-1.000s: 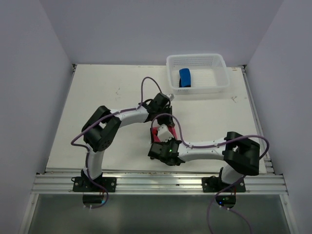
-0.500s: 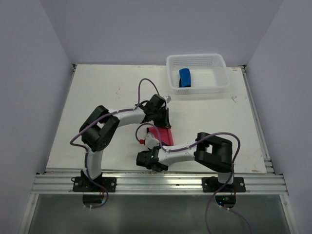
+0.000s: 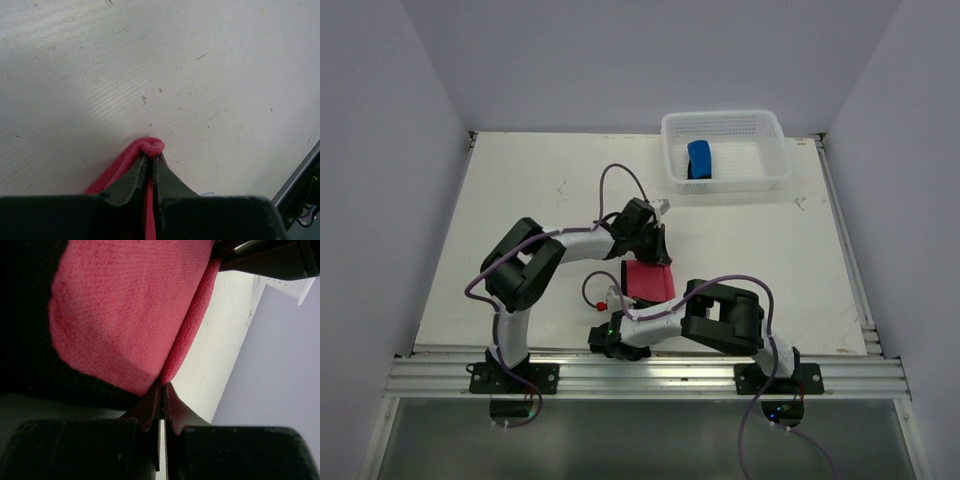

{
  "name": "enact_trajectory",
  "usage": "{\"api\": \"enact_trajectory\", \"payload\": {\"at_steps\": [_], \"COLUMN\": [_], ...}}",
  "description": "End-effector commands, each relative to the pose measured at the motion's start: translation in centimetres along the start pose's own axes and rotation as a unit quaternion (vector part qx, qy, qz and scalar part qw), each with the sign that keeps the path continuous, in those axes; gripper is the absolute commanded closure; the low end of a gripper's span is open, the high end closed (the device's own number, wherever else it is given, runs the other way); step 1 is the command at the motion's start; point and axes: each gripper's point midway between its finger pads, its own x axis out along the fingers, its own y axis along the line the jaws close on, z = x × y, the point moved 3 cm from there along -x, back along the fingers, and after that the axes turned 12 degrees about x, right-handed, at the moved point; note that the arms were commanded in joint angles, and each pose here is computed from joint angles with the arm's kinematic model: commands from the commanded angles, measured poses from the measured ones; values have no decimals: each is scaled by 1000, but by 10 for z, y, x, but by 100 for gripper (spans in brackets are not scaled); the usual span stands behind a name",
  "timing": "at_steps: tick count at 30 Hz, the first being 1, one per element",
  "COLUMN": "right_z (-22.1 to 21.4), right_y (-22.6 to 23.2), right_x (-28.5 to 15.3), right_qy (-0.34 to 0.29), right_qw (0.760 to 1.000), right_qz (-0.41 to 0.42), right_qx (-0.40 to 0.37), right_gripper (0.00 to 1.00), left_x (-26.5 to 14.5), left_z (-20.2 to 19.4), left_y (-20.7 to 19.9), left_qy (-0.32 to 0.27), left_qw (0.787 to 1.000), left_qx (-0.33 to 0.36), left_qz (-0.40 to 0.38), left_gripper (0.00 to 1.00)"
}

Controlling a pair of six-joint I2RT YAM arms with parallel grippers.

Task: Roll the towels
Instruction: Roll the towel

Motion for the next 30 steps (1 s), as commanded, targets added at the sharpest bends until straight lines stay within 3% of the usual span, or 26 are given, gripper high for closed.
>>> {"api": "enact_trajectory", "payload": {"at_steps": [1,4,15,19,26,30], "right_z": [-15,-9,6,9,15,20], "right_y": [20,19,-8,-15,-34,-47], "right_x": [-12,-16,-30,-37,-50,-45], "right_qy": [39,32,-16,-33,-43,-21], "right_qw": [998,997,988,976,930,869], "right_qz": [52,65,84,115,202,277], "right_qx": [8,36,127,181,303,409], "right_gripper": [100,100,73,68,66,71], "left_x": [-2,-2,-2,-1,-3,-5], "left_z": [34,29,15,8,2,-1], "left_y": [42,43,54,57,59,61], "left_qy": [-87,-89,-82,-78,-80,-84], "left_qw": [993,993,992,992,991,991], "left_qx": [25,24,22,20,14,9], "left_qz": [74,76,97,102,102,107], "left_gripper": [100,100,100,100,100,100]}}
